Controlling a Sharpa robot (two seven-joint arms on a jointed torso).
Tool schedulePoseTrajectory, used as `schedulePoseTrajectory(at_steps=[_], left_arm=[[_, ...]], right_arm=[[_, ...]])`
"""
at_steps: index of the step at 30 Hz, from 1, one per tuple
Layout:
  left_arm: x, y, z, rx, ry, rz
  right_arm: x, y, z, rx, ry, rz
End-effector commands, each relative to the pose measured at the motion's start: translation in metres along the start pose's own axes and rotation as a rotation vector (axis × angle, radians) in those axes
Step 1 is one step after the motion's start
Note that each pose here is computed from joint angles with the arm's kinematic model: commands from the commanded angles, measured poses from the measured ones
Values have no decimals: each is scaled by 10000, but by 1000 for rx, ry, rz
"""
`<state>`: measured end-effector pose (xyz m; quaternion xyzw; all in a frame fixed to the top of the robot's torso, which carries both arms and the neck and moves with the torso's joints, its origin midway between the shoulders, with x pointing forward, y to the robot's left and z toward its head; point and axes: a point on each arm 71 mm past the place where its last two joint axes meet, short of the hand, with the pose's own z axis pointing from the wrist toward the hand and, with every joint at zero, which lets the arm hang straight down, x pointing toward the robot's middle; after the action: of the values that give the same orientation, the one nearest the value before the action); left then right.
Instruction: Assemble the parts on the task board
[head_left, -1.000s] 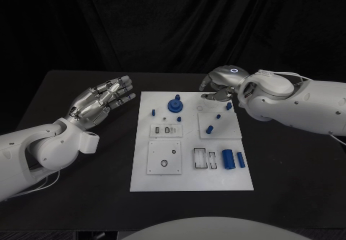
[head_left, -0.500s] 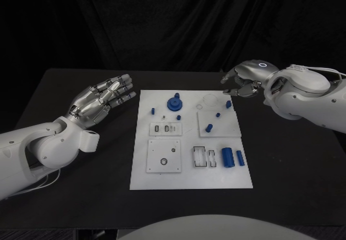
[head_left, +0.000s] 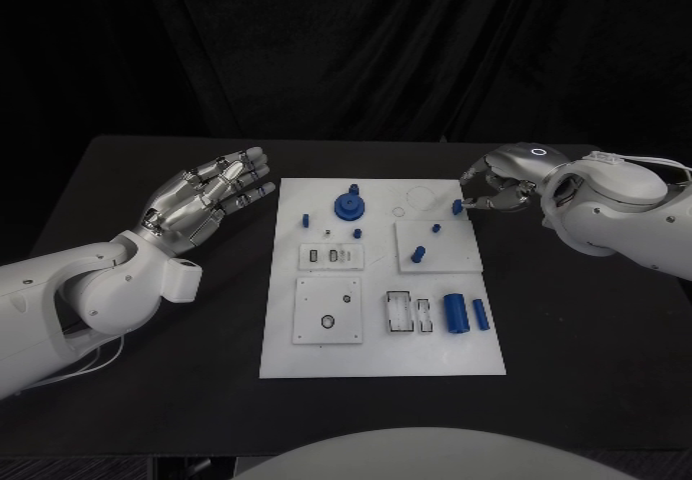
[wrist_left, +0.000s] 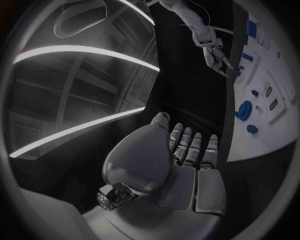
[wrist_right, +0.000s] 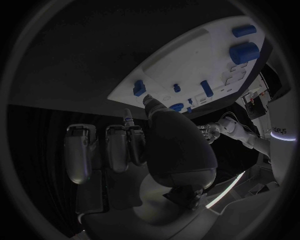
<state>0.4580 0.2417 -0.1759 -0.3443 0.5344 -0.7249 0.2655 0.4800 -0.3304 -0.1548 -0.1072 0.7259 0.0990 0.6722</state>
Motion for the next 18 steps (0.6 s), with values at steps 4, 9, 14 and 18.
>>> schedulePoseTrajectory(at_steps=[4, 9, 14, 18], left_arm=[[14, 7, 7, 6, 10, -12], [15, 12, 9, 6, 11, -13], [17, 13, 7, 6, 12, -14], [13, 14, 6, 6, 12, -15]], right_arm=[[67, -21, -1, 19, 25, -4], [97, -24, 11, 22, 36, -6], [127, -40, 23, 30, 50, -10], [155, -44, 36, 33, 54, -11]])
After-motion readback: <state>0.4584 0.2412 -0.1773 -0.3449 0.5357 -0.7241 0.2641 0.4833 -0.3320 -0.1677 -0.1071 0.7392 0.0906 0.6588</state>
